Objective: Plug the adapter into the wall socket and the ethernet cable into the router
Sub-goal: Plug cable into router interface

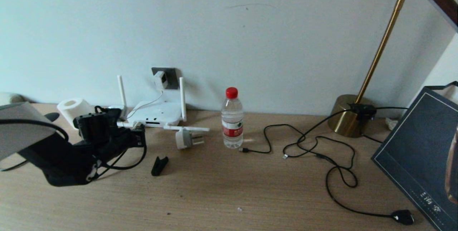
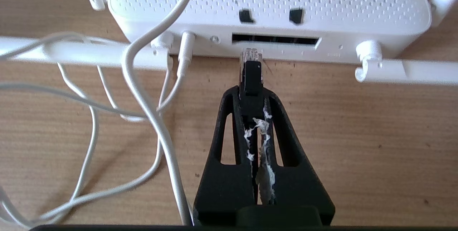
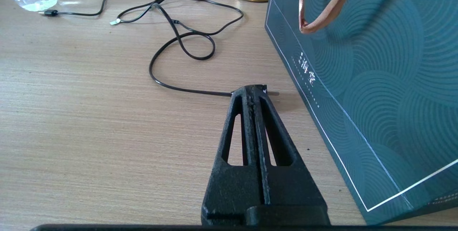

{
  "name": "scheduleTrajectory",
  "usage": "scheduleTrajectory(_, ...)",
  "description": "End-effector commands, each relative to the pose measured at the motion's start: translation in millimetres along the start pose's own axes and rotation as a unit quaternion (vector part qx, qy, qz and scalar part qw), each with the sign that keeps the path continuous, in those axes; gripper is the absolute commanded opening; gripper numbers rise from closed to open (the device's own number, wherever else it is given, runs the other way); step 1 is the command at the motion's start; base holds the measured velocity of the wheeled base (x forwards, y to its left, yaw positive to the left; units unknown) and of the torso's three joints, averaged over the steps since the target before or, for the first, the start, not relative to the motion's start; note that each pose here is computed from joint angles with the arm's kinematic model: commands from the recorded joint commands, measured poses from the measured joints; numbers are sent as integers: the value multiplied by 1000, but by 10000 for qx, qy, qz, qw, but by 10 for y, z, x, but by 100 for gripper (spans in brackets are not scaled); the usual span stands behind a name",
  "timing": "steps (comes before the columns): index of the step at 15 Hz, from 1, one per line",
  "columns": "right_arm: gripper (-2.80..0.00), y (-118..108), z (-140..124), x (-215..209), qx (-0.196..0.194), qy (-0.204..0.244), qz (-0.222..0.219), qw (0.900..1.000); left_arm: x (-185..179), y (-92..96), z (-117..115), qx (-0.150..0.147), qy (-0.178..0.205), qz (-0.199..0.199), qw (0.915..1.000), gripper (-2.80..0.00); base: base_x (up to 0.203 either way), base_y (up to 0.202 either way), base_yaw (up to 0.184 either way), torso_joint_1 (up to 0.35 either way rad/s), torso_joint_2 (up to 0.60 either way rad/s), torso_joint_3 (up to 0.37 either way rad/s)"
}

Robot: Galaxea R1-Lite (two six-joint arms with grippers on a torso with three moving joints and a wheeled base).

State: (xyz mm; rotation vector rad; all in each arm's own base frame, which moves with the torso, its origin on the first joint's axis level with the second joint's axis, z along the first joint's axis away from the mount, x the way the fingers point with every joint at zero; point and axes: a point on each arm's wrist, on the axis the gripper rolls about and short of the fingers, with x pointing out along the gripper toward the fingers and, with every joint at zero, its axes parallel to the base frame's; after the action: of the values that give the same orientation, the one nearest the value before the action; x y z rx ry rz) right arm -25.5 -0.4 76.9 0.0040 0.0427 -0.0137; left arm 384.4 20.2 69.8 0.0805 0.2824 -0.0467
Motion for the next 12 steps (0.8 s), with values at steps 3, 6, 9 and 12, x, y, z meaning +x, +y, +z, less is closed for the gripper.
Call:
scheduleTrajectory(3, -280, 0, 0, 1, 1, 9, 0, 10000, 29, 9, -13, 1, -14, 2, 10000, -280, 0, 0, 0, 0, 0, 0)
scheduleTrajectory(6, -280, 0, 0, 1, 1, 9, 7, 10000, 42, 7, -38, -2, 16, -1, 10000, -280, 0, 0, 0, 0, 0, 0)
scheduleTrajectory(9, -280, 0, 0, 1, 1, 9, 6, 10000, 46, 13, -41, -5, 16, 6, 10000, -280, 0, 0, 0, 0, 0, 0)
scheduleTrajectory(12, -280, 0, 0, 1, 1, 9, -1, 10000, 50, 15, -31, -2, -3, 8, 10000, -280, 0, 0, 0, 0, 0, 0)
